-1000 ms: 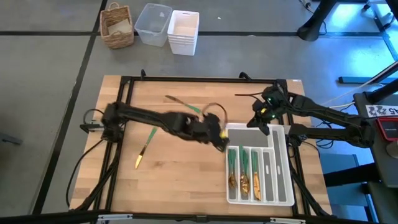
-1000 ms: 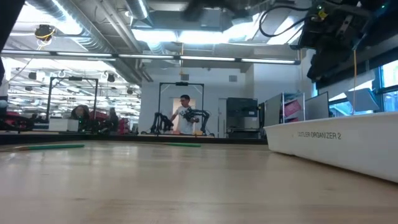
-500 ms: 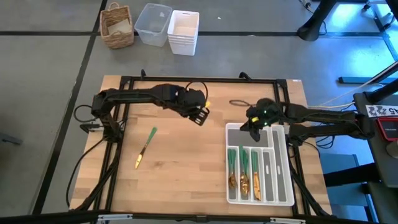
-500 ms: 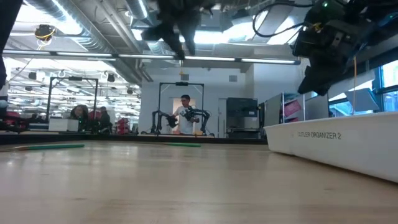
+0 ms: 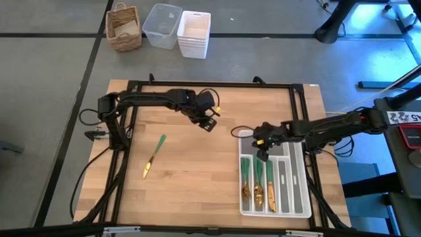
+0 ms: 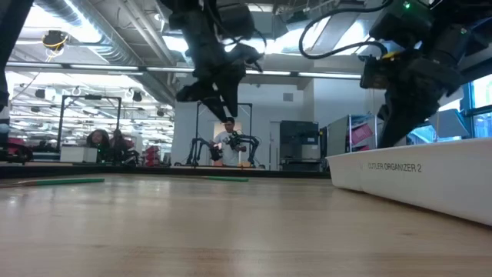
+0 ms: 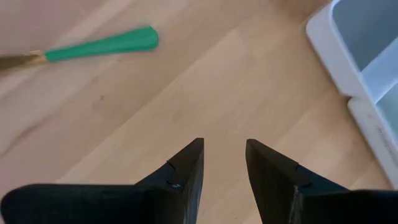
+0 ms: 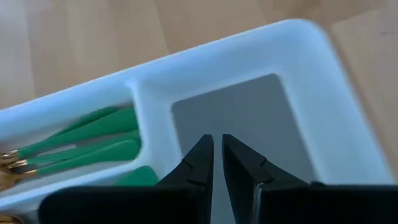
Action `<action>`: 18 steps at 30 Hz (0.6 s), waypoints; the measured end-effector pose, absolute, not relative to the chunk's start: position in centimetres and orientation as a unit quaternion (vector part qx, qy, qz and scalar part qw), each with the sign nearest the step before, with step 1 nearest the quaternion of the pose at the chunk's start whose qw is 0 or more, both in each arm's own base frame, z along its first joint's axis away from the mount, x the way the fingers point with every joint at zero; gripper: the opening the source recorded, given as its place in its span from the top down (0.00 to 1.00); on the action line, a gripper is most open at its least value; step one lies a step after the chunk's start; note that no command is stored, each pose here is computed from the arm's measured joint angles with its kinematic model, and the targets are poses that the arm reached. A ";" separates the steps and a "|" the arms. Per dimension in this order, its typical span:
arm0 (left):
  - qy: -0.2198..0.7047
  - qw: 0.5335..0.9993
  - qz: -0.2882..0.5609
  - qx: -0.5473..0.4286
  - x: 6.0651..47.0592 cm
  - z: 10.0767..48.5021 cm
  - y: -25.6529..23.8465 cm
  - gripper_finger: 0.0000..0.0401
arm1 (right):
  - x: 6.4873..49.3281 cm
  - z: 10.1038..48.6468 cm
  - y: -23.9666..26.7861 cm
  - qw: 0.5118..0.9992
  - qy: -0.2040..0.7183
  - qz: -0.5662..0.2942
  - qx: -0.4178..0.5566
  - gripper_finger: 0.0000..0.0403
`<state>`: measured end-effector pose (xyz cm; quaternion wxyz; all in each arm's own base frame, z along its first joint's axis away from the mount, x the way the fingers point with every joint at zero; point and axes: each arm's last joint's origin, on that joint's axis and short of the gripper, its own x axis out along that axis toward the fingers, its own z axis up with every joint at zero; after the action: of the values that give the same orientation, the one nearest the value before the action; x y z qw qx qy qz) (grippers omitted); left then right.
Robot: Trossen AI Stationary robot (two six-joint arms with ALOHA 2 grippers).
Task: Sort silverware
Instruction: Adjust the white silverware tray
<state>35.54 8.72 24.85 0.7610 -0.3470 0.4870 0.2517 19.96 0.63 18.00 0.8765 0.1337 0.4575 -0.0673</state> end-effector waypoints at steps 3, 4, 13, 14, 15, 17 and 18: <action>0.492 0.762 0.242 -0.345 35.4 24.0 8.7 0.72 | 20.3 17.5 1.5 0.874 0.463 -0.055 0.139 0.91; 0.491 0.763 0.241 -0.345 35.4 23.9 8.7 0.72 | 20.4 17.4 1.8 0.873 0.465 -0.050 0.139 0.91; 0.500 0.768 0.229 -0.328 35.3 23.5 8.6 0.72 | 20.5 16.4 4.3 0.858 0.491 -0.043 0.144 0.91; 0.499 0.769 0.228 -0.328 35.4 23.5 8.6 0.72 | 20.4 16.4 4.5 0.858 0.491 -0.046 0.145 0.91; 0.497 0.771 0.227 -0.327 35.4 23.5 8.6 0.72 | 20.4 16.4 4.8 0.857 0.490 -0.048 0.148 0.91; 0.499 0.773 0.222 -0.324 35.4 23.5 8.6 0.72 | 20.3 16.4 5.3 0.856 0.491 -0.044 0.157 0.91; 0.500 0.774 0.218 -0.321 35.4 23.5 8.5 0.72 | 20.3 16.5 5.6 0.855 0.493 -0.038 0.157 0.91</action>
<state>35.41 8.54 23.52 0.7738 -0.3211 0.5005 0.2182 20.26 5.63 16.47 0.8549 0.1575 0.4928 -0.0378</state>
